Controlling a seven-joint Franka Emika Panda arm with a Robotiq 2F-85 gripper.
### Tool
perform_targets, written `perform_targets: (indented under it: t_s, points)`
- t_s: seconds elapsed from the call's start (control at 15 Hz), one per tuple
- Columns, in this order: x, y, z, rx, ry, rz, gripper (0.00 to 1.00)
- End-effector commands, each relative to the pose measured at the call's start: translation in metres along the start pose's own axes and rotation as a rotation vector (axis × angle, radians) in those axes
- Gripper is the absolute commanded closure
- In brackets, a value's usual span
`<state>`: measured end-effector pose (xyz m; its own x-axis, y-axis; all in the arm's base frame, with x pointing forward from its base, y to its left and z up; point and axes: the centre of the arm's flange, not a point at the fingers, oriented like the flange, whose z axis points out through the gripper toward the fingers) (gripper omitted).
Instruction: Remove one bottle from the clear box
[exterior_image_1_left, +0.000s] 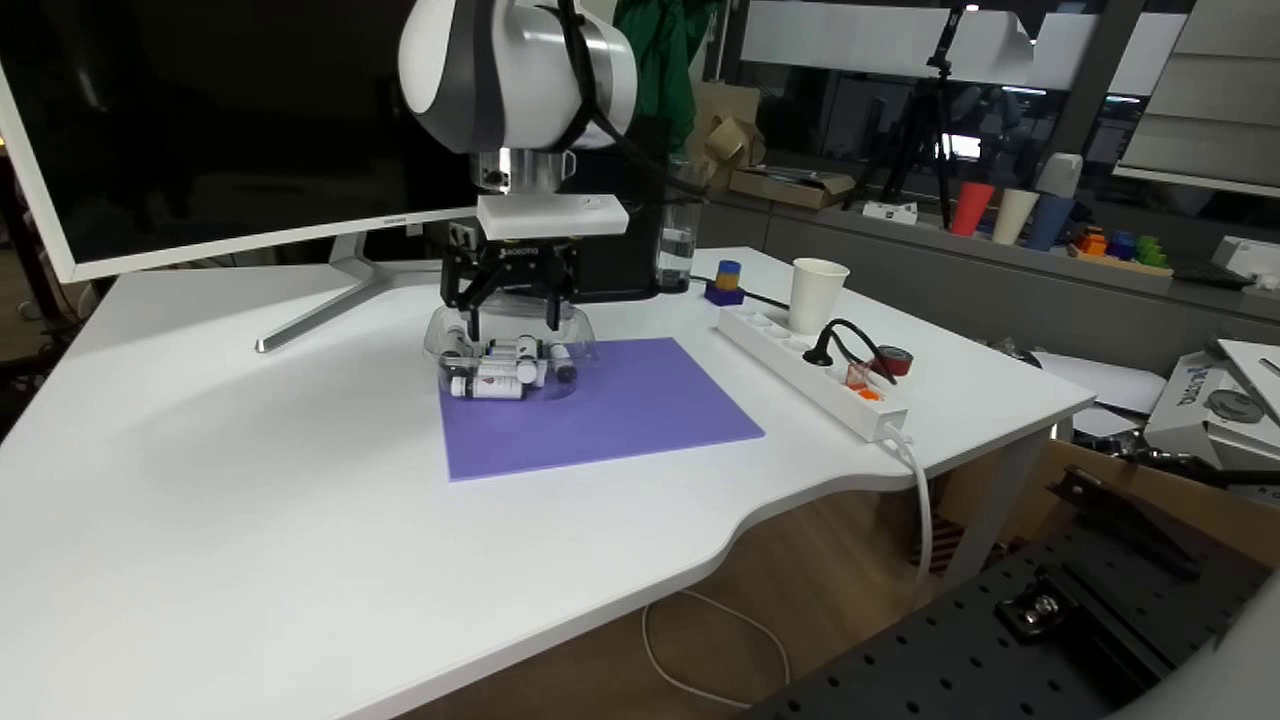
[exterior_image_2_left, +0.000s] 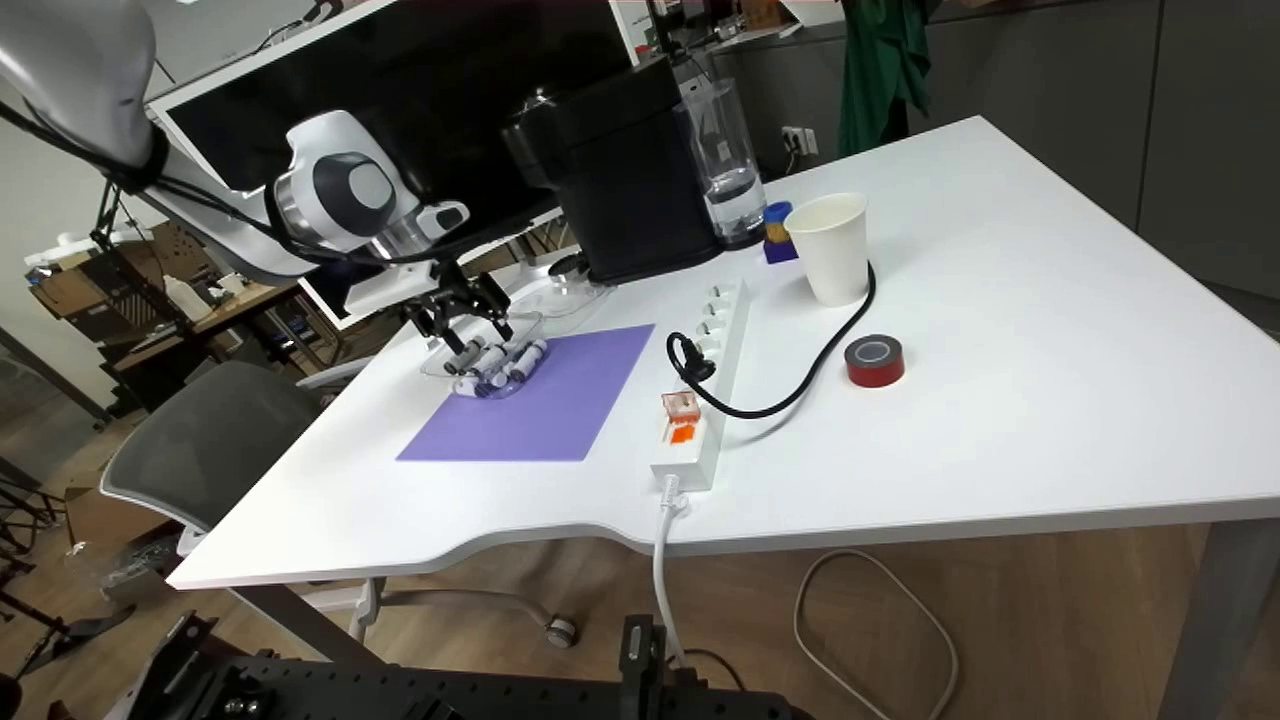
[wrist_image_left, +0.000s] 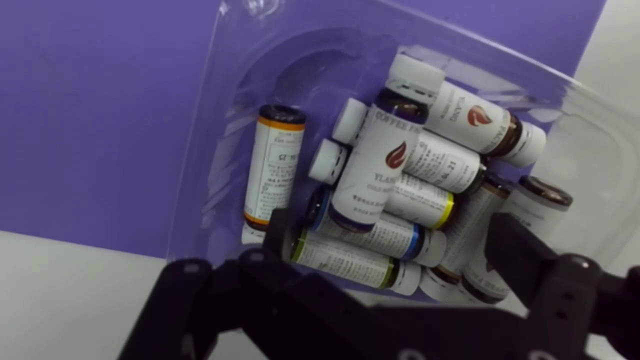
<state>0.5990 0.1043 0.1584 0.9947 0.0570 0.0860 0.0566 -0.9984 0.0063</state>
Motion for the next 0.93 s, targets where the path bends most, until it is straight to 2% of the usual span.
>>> perform_targets:
  t_s: [0.0, 0.07, 0.73, 0.87]
  points:
    - [0.002, -0.001, 0.002, 0.005, -0.007, 0.04, 0.25]
    - [0.002, -0.001, 0.003, 0.005, -0.011, 0.041, 0.25]
    - [-0.006, -0.002, 0.001, 0.02, -0.055, 0.056, 0.95]
    - [-0.009, -0.001, -0.012, 0.014, -0.032, 0.052, 0.93]
